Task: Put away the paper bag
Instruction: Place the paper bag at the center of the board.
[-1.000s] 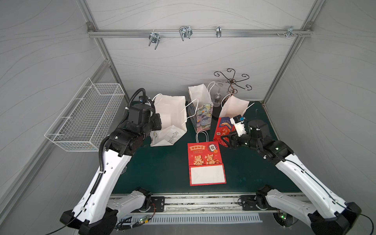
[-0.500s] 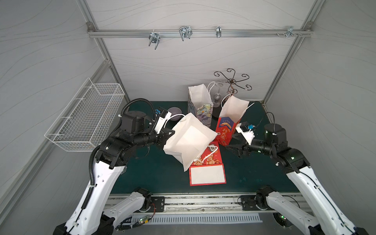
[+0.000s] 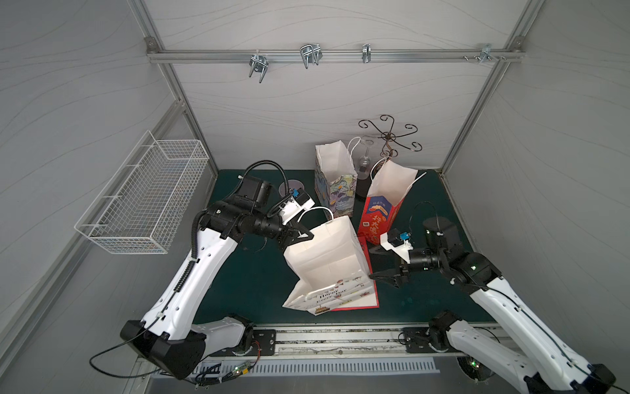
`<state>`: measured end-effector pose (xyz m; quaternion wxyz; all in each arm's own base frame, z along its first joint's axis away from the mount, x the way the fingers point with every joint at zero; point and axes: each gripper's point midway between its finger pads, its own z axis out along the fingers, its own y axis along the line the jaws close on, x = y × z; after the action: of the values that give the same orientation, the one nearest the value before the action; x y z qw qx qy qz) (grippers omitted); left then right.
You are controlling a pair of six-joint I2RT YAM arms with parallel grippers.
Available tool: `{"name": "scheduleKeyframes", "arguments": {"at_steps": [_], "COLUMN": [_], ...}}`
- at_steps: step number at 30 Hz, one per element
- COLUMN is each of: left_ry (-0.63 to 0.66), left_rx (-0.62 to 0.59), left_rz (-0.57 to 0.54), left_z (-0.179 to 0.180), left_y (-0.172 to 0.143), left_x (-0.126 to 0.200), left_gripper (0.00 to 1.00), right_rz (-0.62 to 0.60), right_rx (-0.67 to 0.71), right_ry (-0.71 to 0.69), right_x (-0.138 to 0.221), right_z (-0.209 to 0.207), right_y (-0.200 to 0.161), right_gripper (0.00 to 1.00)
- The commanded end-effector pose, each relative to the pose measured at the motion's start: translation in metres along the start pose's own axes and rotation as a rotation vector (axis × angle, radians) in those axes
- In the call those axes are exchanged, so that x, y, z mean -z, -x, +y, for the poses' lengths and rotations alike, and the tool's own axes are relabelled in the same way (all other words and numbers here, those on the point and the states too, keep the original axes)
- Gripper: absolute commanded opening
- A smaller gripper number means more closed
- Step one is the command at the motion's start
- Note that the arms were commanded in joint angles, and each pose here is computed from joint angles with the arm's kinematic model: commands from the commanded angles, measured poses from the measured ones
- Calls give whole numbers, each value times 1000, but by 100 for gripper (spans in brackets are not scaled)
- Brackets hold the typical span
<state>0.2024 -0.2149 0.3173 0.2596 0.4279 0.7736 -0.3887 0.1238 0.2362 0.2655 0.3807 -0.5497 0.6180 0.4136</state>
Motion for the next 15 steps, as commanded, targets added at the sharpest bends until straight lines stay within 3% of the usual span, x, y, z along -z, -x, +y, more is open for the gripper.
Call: {"name": "scheduleKeyframes", "arguments": {"at_steps": [1, 11, 15], "left_ry": [-88, -96, -121], "left_rx": [-90, -114, -114], "left_rz": [-24, 79, 67], "left_z": [-12, 10, 9], "left_y": [14, 7, 10], "left_x": [1, -19, -22], "left_gripper": [0, 0, 0], "right_rz": [-17, 15, 36], "right_rx": [33, 57, 62], "right_ry": [18, -192, -175], "right_x": [-6, 27, 29], "right_z": [1, -9, 2], "right_y": [-2, -27, -38], "right_gripper": [81, 87, 89]}}
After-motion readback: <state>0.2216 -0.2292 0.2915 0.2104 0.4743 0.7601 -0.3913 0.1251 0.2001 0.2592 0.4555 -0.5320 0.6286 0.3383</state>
